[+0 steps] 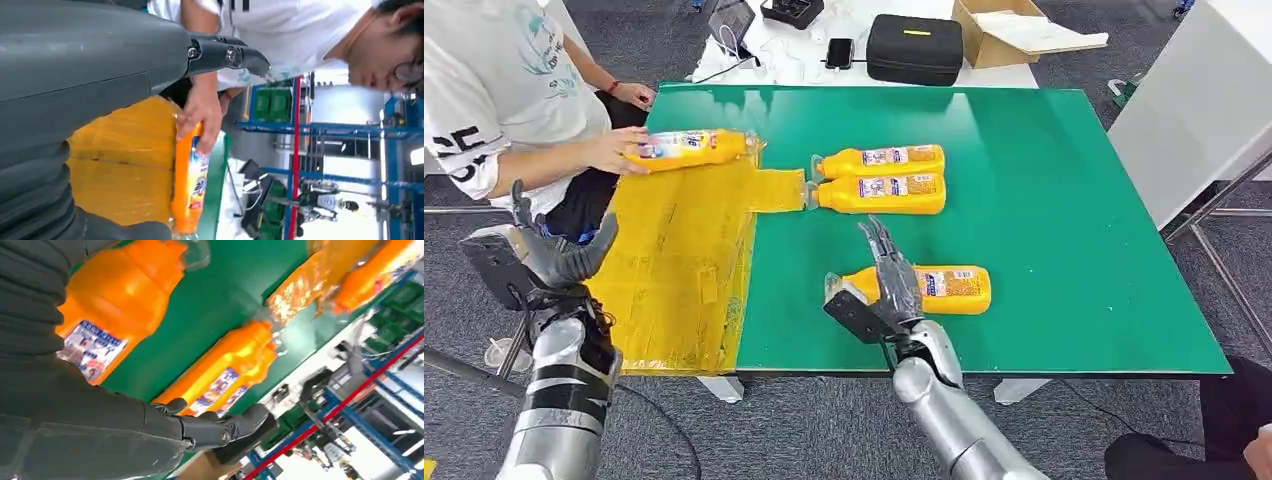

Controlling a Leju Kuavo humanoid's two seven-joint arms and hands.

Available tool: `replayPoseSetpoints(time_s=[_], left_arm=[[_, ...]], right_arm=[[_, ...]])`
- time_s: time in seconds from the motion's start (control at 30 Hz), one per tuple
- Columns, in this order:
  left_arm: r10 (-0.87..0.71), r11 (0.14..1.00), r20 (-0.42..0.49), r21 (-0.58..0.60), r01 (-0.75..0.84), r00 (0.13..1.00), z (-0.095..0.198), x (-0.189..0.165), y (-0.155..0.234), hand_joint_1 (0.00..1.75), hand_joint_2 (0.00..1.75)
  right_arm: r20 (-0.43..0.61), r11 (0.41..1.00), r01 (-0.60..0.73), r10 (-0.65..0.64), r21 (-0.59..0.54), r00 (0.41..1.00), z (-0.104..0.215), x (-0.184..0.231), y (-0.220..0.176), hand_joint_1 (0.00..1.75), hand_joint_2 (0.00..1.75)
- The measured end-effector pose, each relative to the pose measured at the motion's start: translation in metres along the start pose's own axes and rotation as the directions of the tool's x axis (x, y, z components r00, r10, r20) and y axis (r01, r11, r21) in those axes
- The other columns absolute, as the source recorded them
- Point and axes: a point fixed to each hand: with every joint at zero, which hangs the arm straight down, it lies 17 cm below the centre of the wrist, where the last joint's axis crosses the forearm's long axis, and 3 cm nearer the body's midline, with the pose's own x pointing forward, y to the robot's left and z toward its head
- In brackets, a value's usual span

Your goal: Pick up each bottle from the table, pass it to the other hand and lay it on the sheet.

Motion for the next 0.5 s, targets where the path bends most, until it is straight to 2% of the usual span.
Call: replayPoseSetpoints(time_s=[0.23,0.5], left_arm=[[0.033,0.999,-0.007,-0.002,-0.033,0.999,0.009,0.0,0.001,0.0,1.75],[0.04,0.999,-0.013,-0.017,-0.04,0.999,0.012,-0.001,-0.008,0.0,1.75]], right_arm=[[-0.118,0.995,-0.089,0.094,0.046,0.989,-0.004,-0.055,-0.018,0.0,1.75],[-0.215,0.972,-0.063,0.113,0.227,0.97,0.005,-0.093,0.004,0.0,1.75]])
